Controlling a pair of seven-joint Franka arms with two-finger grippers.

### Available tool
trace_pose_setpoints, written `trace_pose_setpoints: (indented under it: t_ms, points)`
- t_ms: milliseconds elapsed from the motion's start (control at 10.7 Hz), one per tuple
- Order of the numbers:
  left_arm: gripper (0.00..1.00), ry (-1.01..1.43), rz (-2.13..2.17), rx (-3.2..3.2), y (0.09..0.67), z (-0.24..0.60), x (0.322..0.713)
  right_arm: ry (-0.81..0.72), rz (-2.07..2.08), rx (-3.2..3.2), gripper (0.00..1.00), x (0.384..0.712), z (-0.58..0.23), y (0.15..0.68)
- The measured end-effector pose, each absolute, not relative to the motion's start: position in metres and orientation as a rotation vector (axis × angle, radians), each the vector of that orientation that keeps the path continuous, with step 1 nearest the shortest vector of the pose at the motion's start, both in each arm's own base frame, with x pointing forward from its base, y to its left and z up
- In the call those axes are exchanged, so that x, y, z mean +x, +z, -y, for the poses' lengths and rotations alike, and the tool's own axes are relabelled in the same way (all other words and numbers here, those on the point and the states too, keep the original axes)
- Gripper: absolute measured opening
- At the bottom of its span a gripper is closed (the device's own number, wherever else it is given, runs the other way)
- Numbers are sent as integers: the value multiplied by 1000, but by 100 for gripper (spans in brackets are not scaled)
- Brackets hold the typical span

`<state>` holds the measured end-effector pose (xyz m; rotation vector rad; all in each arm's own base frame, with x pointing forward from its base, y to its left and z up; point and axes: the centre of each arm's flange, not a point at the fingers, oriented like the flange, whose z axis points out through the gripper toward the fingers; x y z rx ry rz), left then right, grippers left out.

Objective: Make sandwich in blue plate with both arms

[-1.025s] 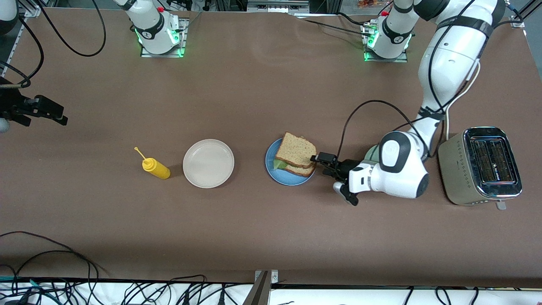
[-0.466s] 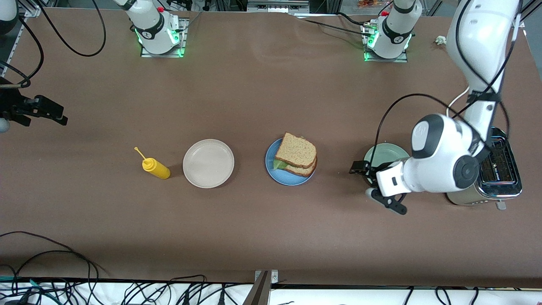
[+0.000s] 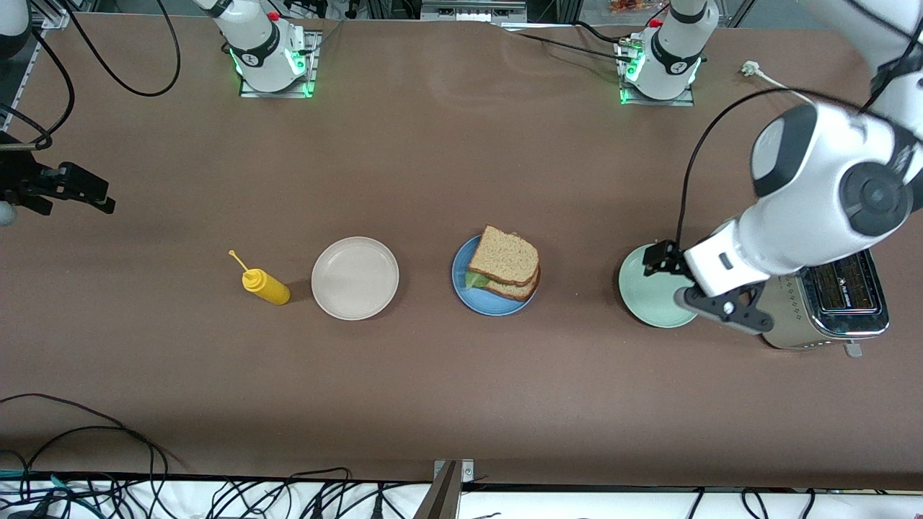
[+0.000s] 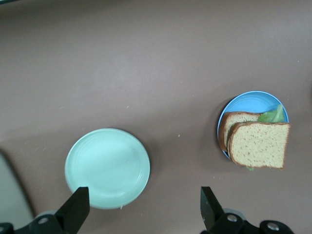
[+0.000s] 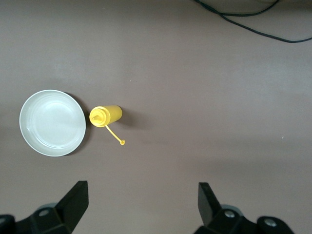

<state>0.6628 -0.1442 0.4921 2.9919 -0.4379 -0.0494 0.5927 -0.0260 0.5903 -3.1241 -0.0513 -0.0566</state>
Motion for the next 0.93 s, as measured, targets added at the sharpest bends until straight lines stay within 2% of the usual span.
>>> trace_pose_setpoints:
  t_ms: [373,652,932]
  points:
    - [100,67,288,3084,585,95,610,-57,51,-3124,100,593,26,590]
    - [100,1,260,3117,597,83,560,-57,51,-3124,100,593,26,590]
    - [100,3,256,3128,612,89,533,-58,53,-3124,100,593,26,591]
